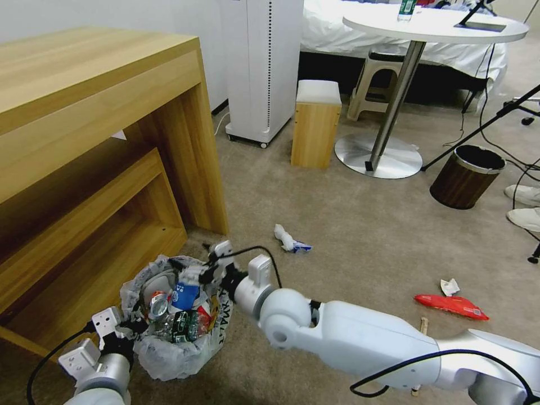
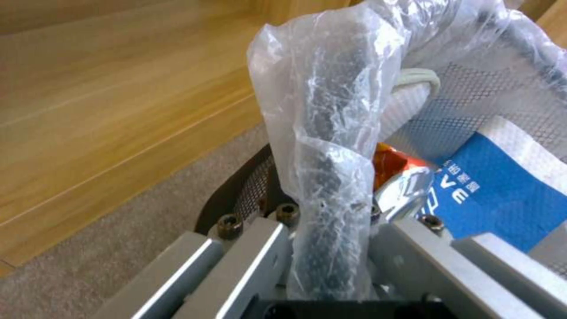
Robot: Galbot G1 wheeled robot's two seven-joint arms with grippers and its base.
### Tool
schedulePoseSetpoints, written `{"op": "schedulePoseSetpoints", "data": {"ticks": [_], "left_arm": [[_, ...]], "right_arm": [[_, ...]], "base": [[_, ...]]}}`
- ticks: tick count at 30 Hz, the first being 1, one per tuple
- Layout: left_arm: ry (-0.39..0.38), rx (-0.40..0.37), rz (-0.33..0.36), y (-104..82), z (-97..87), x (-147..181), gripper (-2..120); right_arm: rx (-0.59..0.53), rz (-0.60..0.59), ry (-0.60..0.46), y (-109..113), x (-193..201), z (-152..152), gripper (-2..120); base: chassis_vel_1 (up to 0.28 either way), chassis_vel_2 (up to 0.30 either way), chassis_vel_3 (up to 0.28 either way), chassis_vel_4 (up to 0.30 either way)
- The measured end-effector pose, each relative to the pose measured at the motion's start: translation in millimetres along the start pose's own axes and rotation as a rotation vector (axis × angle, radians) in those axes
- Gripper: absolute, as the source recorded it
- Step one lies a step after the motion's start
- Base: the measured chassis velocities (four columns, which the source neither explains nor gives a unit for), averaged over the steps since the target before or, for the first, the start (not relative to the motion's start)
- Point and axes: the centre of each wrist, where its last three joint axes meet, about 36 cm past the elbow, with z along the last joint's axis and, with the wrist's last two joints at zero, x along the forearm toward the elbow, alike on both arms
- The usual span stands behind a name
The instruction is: Pick up the trash bin and place the garbage on the floor into it.
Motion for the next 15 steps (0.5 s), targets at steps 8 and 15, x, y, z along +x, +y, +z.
{"op": "schedulePoseSetpoints", "data": {"ticks": [8,15], "left_arm": [[-0.014,-0.012,0.002,2.8,-5.6,5.7,1],[-0.02,-0.019,0.013,2.2,-6.7,4.9,1]], "right_arm": [[0.006,0.262,-0.241,-78.7,36.6,-82.8,100],[0.081,0.486,-0.298,-134.9,88.8,-101.5,100]], "base": [[0.0,0.0,0.0,0.0],[0.0,0.0,0.0,0.0]]}}
